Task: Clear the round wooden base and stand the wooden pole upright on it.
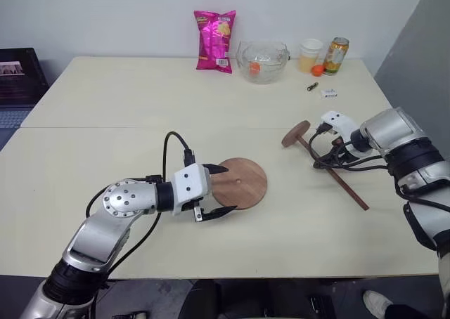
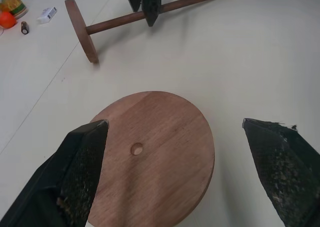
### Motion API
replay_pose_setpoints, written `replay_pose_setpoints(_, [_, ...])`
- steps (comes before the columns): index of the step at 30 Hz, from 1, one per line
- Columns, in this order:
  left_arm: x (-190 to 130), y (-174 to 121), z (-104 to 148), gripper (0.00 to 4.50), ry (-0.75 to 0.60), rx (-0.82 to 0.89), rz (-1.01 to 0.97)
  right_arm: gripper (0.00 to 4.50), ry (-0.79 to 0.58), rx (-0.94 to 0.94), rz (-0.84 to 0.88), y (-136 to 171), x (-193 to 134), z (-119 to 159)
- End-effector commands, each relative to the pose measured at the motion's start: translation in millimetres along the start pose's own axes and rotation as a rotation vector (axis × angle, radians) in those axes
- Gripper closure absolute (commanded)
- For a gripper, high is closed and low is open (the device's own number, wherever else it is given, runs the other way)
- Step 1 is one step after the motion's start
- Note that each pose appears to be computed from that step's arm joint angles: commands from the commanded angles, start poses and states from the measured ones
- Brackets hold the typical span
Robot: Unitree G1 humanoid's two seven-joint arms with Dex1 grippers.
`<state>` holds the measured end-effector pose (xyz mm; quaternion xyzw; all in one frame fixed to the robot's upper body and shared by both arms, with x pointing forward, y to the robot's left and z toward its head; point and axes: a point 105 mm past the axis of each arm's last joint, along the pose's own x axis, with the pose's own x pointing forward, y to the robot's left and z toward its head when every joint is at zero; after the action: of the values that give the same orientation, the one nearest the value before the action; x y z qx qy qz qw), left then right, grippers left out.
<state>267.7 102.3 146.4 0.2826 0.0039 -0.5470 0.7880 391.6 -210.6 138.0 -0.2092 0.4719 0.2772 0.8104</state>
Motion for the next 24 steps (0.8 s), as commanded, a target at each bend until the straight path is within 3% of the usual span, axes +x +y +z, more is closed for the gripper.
replay_pose_setpoints(1, [3,-1,11,0.00,-0.023,0.043,0.000,1.51,-0.008,-0.021,0.013,-1,-11,10])
replay_pose_setpoints(13, [4,-2,13,0.00,-0.020,0.038,0.004,4.26,0.010,0.001,0.054,1,-9,12])
replay_pose_setpoints(18, [-2,2,12,0.00,-0.017,0.020,0.018,4.26,-0.085,0.056,0.065,3,-20,30])
replay_pose_setpoints(22, [-19,10,5,0.00,0.009,-0.033,0.057,4.26,-0.311,0.082,0.124,19,-53,64])
replay_pose_setpoints(24, [-33,16,0,0.00,0.032,-0.054,0.099,4.27,-0.477,-0.039,0.137,37,-72,81])
